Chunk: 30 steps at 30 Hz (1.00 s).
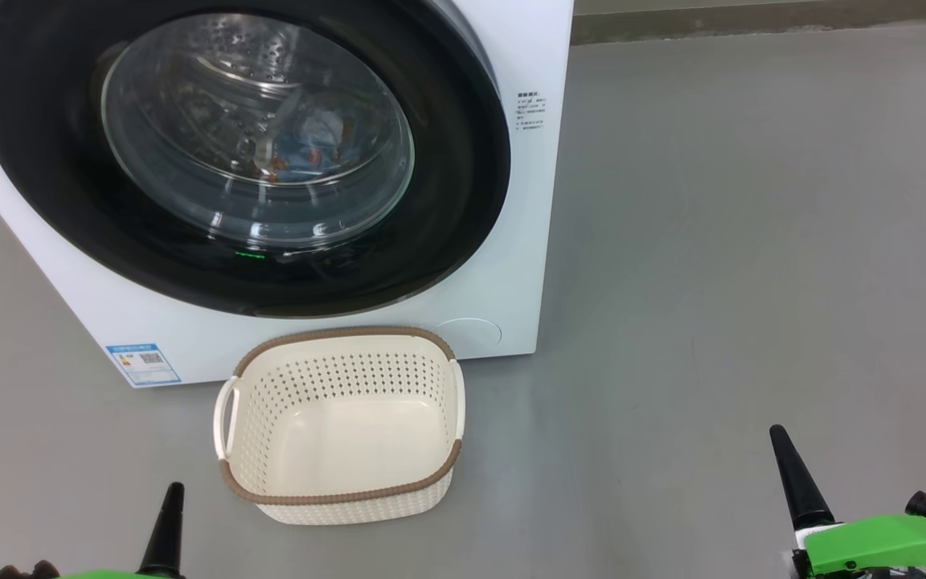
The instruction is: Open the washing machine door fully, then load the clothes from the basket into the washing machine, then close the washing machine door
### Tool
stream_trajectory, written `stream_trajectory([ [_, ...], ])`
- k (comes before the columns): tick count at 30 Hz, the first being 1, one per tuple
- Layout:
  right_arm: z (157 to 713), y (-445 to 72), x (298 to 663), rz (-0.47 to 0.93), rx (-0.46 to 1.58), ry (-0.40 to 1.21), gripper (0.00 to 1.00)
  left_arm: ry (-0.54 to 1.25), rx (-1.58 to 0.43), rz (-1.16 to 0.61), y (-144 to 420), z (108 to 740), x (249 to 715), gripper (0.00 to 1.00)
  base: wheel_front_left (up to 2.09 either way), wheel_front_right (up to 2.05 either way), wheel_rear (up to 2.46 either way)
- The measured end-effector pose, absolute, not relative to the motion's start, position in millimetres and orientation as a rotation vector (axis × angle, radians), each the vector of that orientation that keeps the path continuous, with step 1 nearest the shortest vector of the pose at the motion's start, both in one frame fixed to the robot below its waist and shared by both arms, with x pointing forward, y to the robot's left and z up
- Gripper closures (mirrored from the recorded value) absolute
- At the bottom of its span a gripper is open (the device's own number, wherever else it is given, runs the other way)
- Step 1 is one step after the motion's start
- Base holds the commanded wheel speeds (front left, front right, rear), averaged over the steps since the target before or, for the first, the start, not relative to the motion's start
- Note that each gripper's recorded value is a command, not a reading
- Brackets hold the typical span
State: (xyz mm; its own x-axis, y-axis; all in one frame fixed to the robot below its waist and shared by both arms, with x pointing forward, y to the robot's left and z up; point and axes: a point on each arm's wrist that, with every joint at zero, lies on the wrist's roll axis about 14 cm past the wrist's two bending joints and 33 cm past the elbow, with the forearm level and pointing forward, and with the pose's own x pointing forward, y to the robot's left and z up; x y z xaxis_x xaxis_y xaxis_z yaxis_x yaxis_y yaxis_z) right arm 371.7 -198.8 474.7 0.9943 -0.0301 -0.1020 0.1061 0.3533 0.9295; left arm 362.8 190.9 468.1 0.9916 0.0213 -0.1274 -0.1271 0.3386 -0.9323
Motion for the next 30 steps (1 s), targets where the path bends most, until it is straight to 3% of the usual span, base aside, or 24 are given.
stream_trajectory([
  [30, 482.2, -205.9, 375.9, -0.08, 1.537, 0.042, 1.0, 0.089, -1.551, 0.053, 185.5, 478.7, 374.3, 1.0, 0.0, 0.0, 0.0],
])
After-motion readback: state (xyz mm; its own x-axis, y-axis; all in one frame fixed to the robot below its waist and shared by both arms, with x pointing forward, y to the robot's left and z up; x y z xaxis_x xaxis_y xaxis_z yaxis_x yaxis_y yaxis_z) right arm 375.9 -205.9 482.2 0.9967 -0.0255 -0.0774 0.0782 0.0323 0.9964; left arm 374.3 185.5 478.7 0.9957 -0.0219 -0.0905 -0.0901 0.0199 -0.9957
